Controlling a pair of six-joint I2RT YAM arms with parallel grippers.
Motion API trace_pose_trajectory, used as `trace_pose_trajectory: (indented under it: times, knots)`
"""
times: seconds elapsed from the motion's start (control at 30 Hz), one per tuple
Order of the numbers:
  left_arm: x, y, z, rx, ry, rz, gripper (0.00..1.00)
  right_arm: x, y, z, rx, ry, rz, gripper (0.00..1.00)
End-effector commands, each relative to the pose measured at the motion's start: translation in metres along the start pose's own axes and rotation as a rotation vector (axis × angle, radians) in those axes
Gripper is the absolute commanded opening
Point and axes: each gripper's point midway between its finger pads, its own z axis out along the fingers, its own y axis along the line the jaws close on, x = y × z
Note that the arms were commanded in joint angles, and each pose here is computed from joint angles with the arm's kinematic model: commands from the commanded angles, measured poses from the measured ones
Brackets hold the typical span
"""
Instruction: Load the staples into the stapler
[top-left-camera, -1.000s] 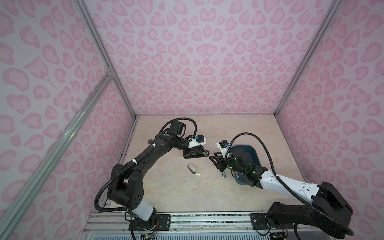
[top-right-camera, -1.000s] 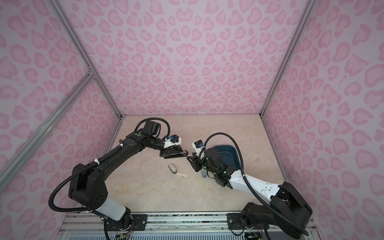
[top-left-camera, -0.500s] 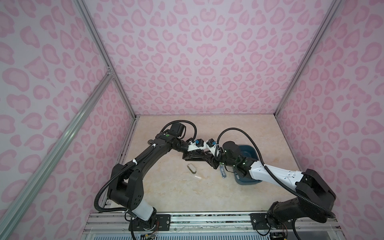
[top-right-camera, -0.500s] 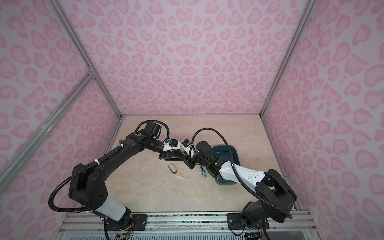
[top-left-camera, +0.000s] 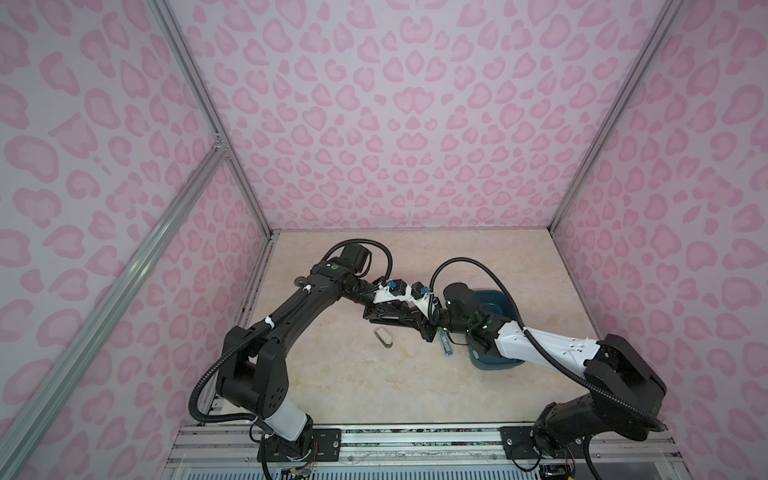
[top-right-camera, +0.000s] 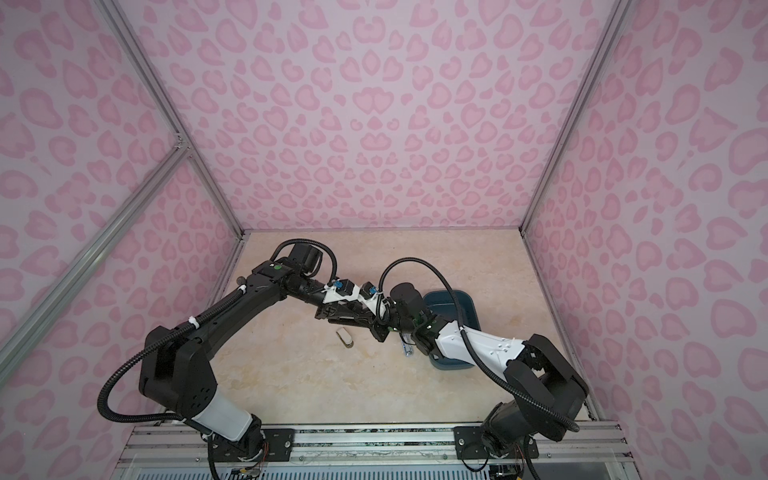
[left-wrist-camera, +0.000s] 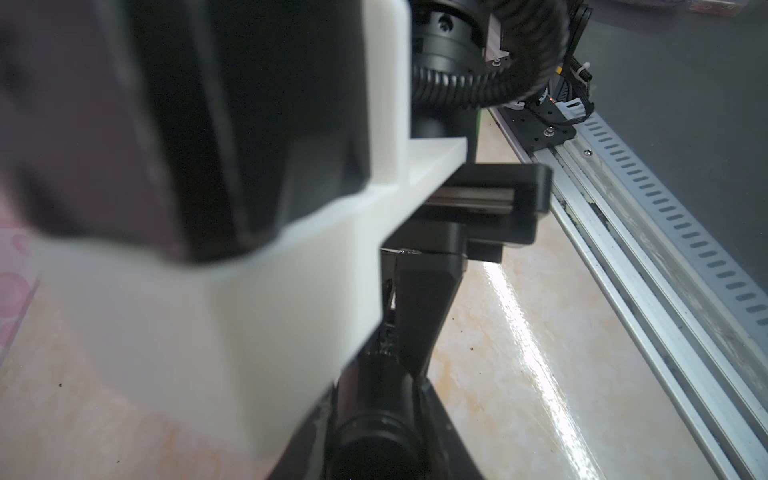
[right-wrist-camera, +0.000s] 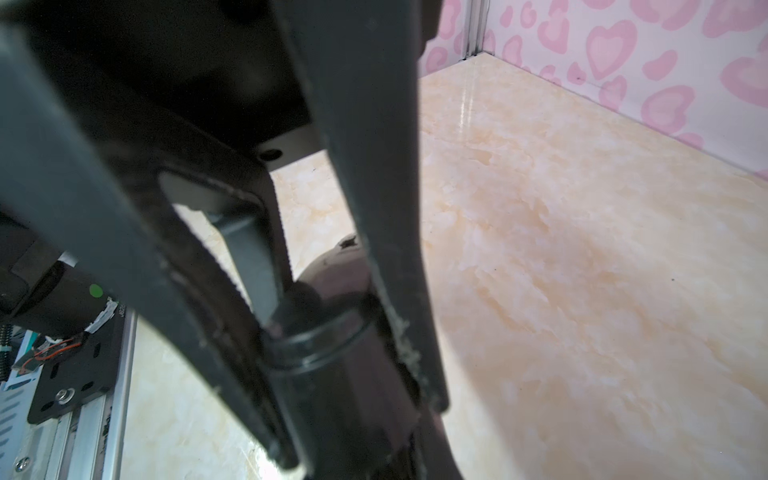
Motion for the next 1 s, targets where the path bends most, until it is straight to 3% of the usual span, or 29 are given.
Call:
trace_pose_trajectory:
  times: [0.0, 0.13, 0.4, 0.53, 0.97]
  knots:
    - [-0.014, 0.006, -0.010, -0.022, -0.076, 0.042, 0.04, 0.006, -0.004, 0.001, 0.020, 0.001, 0.042, 0.08]
    - [-0.007, 0.023, -0.033, -0.097, -0.080, 0.015, 0.04, 0.022, -0.004, -0.002, 0.031, 0.013, 0.072, 0.05]
    - [0.041, 0.062, -0.074, -0.299, 0.090, -0.114, 0.04, 0.058, -0.006, -0.020, 0.130, 0.025, 0.125, 0.00]
    - [0.068, 0.073, -0.093, -0.413, 0.201, -0.189, 0.04, 0.068, 0.000, -0.025, 0.187, 0.030, 0.095, 0.00]
    - [0.126, 0.100, -0.102, -0.529, 0.387, -0.254, 0.04, 0.092, 0.005, -0.035, 0.310, -0.013, 0.099, 0.00]
